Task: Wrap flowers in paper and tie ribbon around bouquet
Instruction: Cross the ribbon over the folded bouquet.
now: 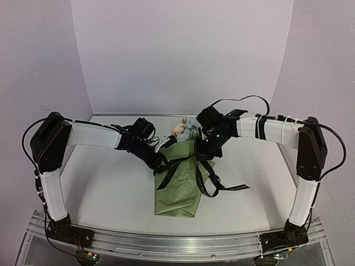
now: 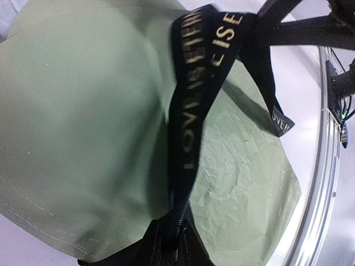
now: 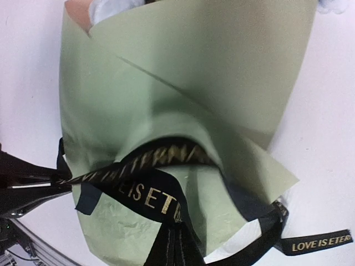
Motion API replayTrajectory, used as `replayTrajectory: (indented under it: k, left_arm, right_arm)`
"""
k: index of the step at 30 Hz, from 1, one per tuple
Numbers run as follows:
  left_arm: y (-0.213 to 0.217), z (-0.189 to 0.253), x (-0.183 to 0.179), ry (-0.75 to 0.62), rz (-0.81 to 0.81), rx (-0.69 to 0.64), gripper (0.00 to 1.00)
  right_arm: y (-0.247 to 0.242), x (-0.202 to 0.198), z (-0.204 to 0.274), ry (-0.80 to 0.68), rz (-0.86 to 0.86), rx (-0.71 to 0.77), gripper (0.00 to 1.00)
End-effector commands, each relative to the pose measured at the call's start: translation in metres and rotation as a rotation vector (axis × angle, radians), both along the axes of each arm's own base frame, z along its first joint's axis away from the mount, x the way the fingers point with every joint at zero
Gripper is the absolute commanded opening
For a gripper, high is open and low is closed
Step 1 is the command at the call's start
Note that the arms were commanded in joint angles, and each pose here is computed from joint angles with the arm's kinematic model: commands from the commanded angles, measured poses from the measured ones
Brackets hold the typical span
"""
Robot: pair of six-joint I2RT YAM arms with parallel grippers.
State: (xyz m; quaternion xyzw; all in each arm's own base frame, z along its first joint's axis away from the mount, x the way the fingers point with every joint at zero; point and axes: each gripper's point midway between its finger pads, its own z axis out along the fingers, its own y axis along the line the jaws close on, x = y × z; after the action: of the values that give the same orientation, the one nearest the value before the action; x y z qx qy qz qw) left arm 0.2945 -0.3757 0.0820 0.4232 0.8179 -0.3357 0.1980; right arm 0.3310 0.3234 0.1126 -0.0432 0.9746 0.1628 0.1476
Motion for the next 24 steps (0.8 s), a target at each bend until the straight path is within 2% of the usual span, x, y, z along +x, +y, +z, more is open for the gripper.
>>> replayTrajectory:
  k: [1, 5, 17, 24]
  left_arm:
    - [-0.009, 0.047, 0.004, -0.062, -0.029, -0.083, 0.11]
    - [-0.011, 0.051, 0.003, -0.064, -0.039, -0.093, 0.11]
    - [-0.008, 0.039, -0.014, 0.036, -0.078, -0.083, 0.12]
    - [-0.008, 0.015, -0.019, 0.116, -0.071, -0.054, 0.19]
  right_arm:
    - [0.038, -0.017, -0.007, 0.09, 0.051, 0.12, 0.0]
    - [0.054, -0.019, -0.017, 0.128, 0.057, 0.162, 0.0]
    - [0.059, 0.02, -0.027, 0.056, -0.022, 0.146, 0.0]
    - [0.058, 0.024, -0.019, 0.028, -0.025, 0.155, 0.0]
